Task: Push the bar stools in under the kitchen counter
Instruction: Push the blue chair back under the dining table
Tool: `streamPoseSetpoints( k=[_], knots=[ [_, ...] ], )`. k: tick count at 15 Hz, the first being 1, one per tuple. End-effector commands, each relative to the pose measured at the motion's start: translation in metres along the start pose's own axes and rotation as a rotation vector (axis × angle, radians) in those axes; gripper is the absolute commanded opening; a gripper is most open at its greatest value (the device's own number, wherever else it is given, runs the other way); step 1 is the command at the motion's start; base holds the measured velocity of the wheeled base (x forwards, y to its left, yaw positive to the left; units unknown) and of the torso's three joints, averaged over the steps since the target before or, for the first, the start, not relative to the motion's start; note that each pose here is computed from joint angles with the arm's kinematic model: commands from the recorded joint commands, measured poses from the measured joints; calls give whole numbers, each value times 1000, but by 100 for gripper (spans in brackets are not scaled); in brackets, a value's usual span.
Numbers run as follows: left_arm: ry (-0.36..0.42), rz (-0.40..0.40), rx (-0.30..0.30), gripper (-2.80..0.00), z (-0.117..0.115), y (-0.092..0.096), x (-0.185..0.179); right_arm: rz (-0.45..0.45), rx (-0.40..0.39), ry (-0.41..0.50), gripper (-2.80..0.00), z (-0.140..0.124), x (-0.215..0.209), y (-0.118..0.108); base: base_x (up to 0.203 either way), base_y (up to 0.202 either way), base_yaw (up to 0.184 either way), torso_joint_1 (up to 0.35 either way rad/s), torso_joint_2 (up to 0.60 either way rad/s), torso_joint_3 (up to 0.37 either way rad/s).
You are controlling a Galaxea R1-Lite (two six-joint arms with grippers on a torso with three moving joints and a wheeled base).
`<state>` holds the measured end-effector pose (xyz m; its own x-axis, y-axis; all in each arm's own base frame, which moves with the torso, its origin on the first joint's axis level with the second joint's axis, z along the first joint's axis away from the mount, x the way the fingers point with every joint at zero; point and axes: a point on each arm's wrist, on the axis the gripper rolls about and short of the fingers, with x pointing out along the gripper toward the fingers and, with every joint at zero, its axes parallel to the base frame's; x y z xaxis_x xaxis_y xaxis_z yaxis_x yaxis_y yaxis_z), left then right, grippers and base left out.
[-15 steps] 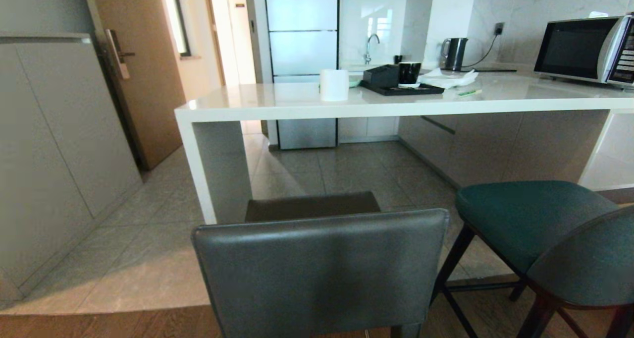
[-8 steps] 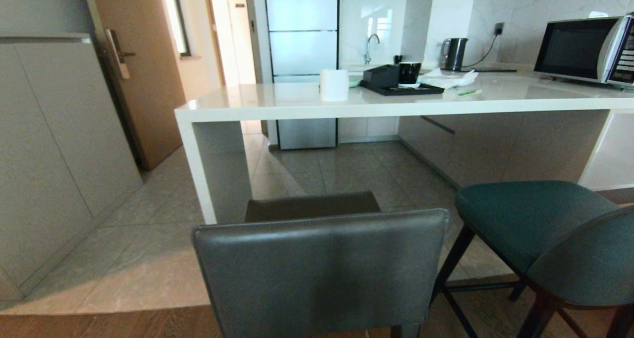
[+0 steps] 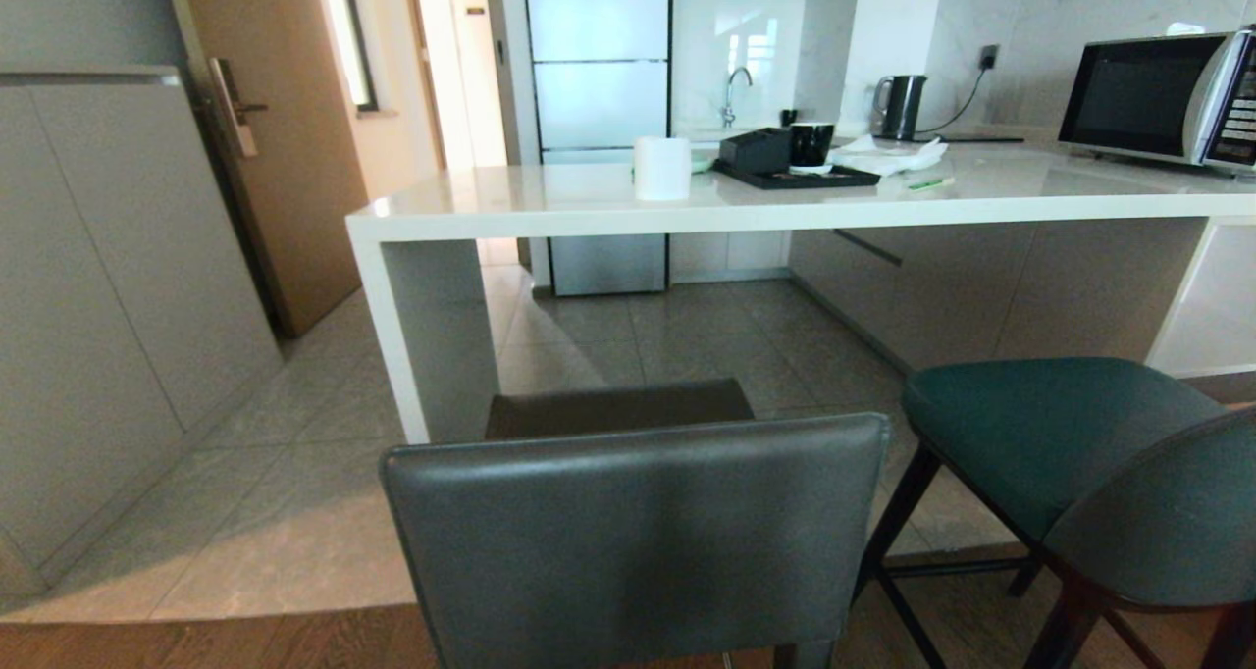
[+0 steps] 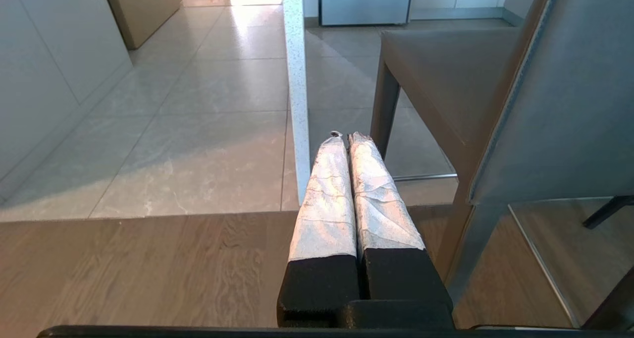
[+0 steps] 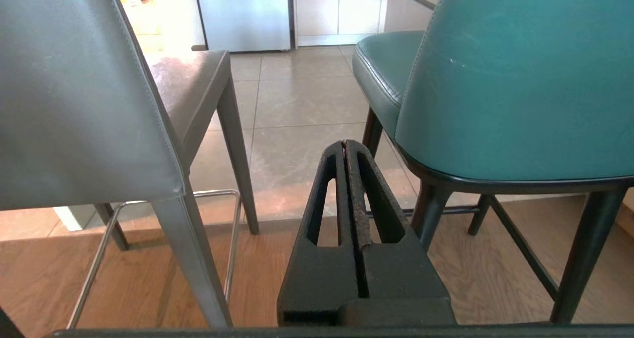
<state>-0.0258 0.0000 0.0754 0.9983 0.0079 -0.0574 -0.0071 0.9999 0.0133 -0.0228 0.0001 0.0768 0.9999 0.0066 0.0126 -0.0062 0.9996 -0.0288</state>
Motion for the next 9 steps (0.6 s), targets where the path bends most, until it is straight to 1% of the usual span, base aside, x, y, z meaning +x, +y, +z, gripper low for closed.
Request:
streamPoseSetpoints(
  k=[1,8,9],
  knots=[
    [0,1,-1,-280,0,0,0,1,0,9,-280,-2,1,0,0,0,0,0,0,0],
    [-1,1,-2,-280,0,0,0,1,0,9,-280,-2,1,0,0,0,0,0,0,0],
    [-1,1,-2,-280,0,0,0,1,0,9,-280,-2,1,0,-2,-86,4,1,2,-1]
  ],
)
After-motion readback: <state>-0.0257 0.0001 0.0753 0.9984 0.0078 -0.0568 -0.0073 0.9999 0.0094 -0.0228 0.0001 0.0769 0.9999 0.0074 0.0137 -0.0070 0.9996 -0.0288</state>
